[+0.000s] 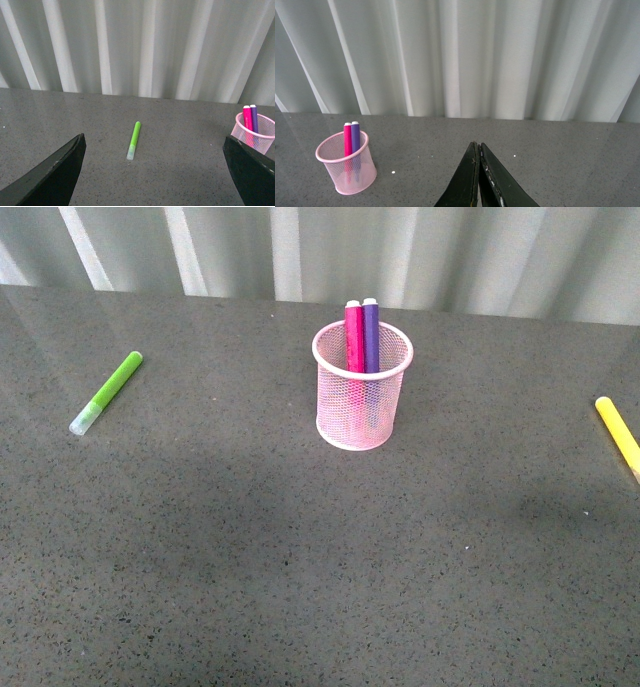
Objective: Insert purple and pink pens into pink cup
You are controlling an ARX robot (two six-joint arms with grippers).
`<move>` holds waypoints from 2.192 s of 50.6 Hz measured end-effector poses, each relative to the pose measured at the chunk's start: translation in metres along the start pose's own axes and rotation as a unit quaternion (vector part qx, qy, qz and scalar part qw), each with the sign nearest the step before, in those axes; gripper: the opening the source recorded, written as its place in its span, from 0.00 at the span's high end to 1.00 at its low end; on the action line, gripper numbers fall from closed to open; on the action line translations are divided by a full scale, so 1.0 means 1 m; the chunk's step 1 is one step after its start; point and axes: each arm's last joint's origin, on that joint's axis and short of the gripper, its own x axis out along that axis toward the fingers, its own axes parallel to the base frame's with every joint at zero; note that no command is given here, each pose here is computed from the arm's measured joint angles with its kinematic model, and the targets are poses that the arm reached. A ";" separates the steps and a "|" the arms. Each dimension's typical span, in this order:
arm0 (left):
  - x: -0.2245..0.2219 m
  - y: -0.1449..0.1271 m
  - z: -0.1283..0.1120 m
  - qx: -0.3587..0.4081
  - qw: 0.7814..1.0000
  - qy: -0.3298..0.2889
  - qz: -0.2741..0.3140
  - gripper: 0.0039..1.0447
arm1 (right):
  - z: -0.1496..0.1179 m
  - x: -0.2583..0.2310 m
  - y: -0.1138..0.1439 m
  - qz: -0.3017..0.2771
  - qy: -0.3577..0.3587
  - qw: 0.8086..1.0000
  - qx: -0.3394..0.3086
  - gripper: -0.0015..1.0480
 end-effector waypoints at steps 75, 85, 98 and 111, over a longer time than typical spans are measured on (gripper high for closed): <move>0.000 0.000 0.000 0.000 1.000 0.000 0.000 0.06 | -0.003 -0.017 0.000 -0.001 0.003 1.000 0.001 0.07; 0.000 0.000 0.000 0.000 1.000 0.000 0.000 0.06 | -0.003 -0.017 0.000 -0.001 0.003 1.000 0.001 0.07; 0.000 0.000 0.000 0.000 1.000 0.000 0.000 0.06 | -0.003 -0.017 0.000 -0.001 0.003 1.000 0.001 0.07; 0.000 0.000 0.000 0.000 1.000 0.000 0.000 0.06 | -0.003 -0.017 0.000 -0.001 0.003 1.000 0.001 0.07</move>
